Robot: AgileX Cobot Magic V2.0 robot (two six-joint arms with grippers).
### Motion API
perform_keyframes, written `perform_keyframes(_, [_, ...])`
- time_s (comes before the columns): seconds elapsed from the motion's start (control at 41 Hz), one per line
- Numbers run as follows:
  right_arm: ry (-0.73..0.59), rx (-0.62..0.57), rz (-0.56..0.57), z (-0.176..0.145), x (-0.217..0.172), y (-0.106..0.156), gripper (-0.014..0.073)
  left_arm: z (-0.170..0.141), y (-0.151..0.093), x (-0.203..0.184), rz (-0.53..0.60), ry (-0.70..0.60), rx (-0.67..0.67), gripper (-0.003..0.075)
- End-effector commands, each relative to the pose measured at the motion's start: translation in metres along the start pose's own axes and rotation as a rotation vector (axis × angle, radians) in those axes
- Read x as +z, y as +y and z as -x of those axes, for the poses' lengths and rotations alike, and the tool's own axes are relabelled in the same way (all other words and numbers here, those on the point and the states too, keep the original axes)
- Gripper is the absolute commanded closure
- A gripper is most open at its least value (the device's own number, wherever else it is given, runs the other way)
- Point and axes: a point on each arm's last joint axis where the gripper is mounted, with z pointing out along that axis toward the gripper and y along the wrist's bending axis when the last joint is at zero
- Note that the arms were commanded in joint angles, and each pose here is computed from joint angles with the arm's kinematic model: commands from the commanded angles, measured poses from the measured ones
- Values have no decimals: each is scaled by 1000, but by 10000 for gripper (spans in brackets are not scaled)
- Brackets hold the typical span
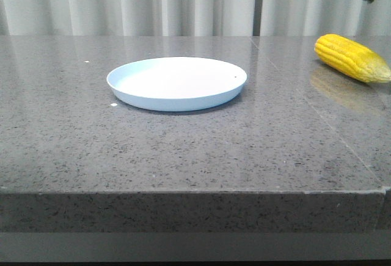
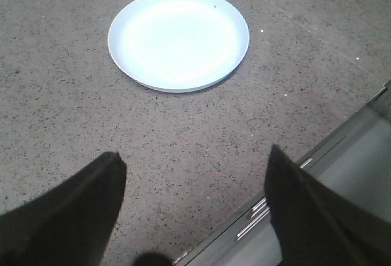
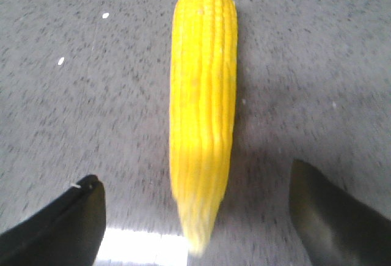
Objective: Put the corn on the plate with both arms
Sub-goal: 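Lower the right gripper onto the yellow corn cob and grasp it, then lift the corn with the right gripper and carry it over the plate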
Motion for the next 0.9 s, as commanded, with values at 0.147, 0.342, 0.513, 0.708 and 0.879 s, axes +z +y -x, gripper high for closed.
perform_keyframes(0.147, [-43,-13,-4,37,37,-2,-38,11,-1,-6,-7,-91,-9,240])
perform_keyframes(0.342, [12,-10,-6,38,75,-4,-38,11,-1,-6,-7,-91,-9,240])
perform_keyframes(0.513, [55,-8,-7,34,88,-5,25,11,-1,-6,-7,-91,-9,240])
perform_keyframes(0.708, [72,-7,-5,32,86,-5,384,11,-1,-6,-7,-91,-9,240])
perform_keyframes(0.879, [56,-11,-2,35,69,-3,390,11,-1,-6,-7,-91,-9,240])
